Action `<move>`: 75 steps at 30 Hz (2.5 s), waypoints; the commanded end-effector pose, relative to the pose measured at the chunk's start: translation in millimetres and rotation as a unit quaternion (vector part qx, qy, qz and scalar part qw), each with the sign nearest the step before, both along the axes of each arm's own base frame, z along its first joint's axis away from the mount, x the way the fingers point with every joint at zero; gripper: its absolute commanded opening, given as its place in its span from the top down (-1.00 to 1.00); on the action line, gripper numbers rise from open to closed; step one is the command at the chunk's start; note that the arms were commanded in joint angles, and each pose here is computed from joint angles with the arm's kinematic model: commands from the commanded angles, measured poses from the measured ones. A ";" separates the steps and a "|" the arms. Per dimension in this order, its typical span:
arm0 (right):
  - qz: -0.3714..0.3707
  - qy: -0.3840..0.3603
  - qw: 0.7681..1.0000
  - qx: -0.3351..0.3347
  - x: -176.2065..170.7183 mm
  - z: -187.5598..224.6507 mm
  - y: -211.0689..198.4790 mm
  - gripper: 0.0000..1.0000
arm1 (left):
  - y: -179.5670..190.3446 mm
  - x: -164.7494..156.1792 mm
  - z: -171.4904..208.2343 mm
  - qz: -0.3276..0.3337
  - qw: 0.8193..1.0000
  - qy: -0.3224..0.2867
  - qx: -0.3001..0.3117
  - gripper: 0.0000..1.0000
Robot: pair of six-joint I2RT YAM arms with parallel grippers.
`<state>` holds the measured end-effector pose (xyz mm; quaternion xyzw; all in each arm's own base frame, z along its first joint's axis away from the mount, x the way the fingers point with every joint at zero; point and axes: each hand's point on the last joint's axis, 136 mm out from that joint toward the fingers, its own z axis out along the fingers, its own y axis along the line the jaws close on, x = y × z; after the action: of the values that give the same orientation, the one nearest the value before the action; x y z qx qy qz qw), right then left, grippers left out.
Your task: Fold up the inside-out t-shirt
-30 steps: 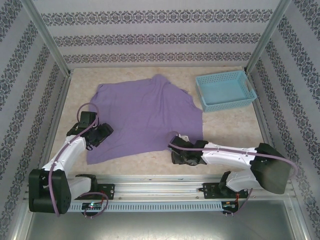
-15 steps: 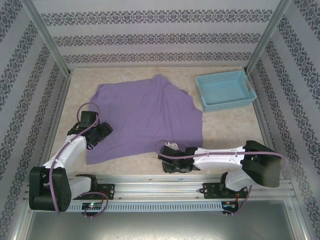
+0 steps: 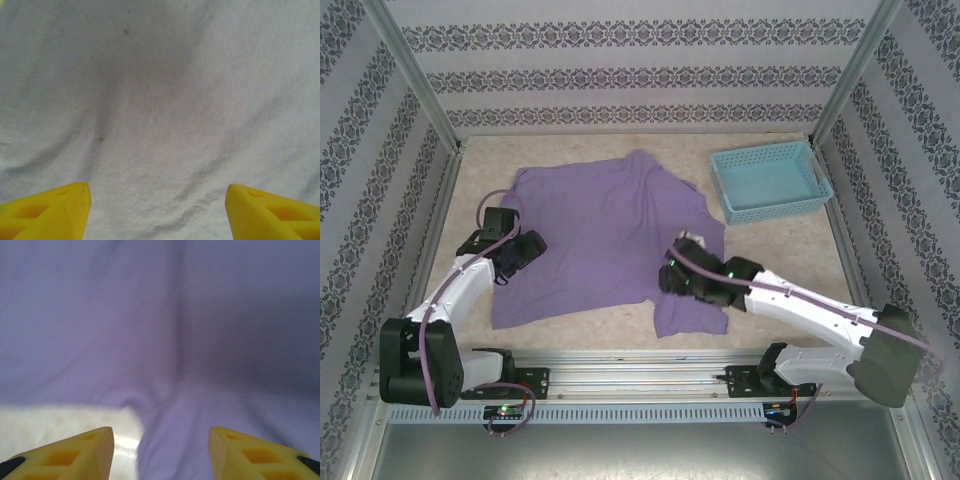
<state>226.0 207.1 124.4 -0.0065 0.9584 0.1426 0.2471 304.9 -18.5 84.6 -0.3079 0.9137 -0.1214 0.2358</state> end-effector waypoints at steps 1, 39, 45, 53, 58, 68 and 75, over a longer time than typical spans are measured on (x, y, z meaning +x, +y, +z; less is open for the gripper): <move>0.004 0.003 1.000 -0.030 36.1 -7.4 -17.3 -0.12 | -17.7 11.9 -0.9 -0.028 1.000 -0.001 -0.001 -0.43; -0.043 0.027 0.997 -0.053 164.9 -25.6 -16.4 -0.41 | 15.0 107.8 72.1 -0.020 0.986 -0.019 0.164 -0.68; -0.044 0.075 0.994 -0.067 173.2 -72.1 -16.9 -0.46 | 50.3 159.2 58.8 0.019 0.982 0.010 0.190 -0.76; -0.049 0.114 0.990 -0.073 132.7 -106.3 -35.3 -0.46 | 66.9 226.7 25.8 0.005 0.985 0.020 0.171 -0.72; -0.045 0.124 0.990 -0.057 111.3 -110.9 -34.3 -0.46 | 58.7 266.1 -4.3 -0.033 0.986 0.030 0.160 -0.62; -0.027 0.058 0.996 -0.064 142.4 -62.4 -30.9 -0.45 | 63.7 291.8 -43.0 -0.050 0.981 0.061 0.179 -0.35; -0.053 -0.023 0.997 -0.058 235.8 -7.9 -36.9 -0.47 | 54.9 289.4 -47.9 -0.059 0.984 0.066 0.154 0.15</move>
<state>430.2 185.3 111.3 0.0222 0.9615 0.0975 0.2559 600.3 40.9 31.0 -0.2299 0.9456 0.0354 0.2273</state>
